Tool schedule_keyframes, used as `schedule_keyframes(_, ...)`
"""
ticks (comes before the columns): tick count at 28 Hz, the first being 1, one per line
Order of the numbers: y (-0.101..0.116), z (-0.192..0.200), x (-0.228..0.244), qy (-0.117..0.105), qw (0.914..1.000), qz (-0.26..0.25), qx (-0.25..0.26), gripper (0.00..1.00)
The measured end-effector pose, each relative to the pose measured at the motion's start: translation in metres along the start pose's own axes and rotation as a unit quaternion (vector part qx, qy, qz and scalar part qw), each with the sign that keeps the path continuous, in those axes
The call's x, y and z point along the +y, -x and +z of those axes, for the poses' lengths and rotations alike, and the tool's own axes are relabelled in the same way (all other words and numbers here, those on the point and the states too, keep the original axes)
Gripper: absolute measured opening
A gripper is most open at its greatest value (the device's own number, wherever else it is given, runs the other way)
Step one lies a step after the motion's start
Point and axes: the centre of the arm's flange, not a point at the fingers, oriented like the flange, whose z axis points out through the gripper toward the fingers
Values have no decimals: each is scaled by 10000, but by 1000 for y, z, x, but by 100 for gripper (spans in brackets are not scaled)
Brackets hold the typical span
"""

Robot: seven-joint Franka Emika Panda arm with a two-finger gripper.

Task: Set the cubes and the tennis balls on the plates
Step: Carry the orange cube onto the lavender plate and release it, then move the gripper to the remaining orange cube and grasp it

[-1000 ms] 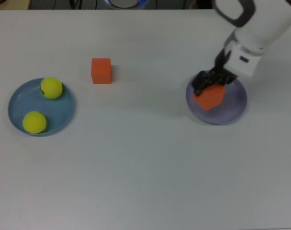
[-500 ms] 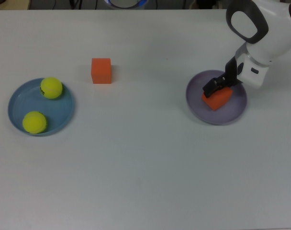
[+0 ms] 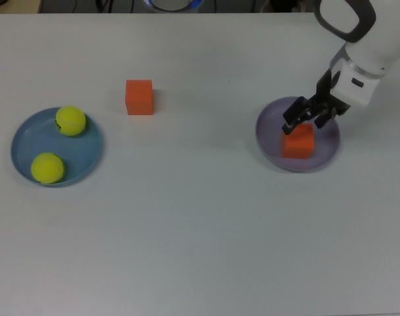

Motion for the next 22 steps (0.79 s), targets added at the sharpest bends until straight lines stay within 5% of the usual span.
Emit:
schedule_keyframes(7,14,1,71,359,9963,377,-678,100)
schedule_keyframes(12,47,13,126,647,9788,117,-1938,100)
schedule_keyframes(15,62,23,156,656,9666,41,-2478,100)
schedule_keyframes(22,81,61,206,530,9531,167,-2974,100)
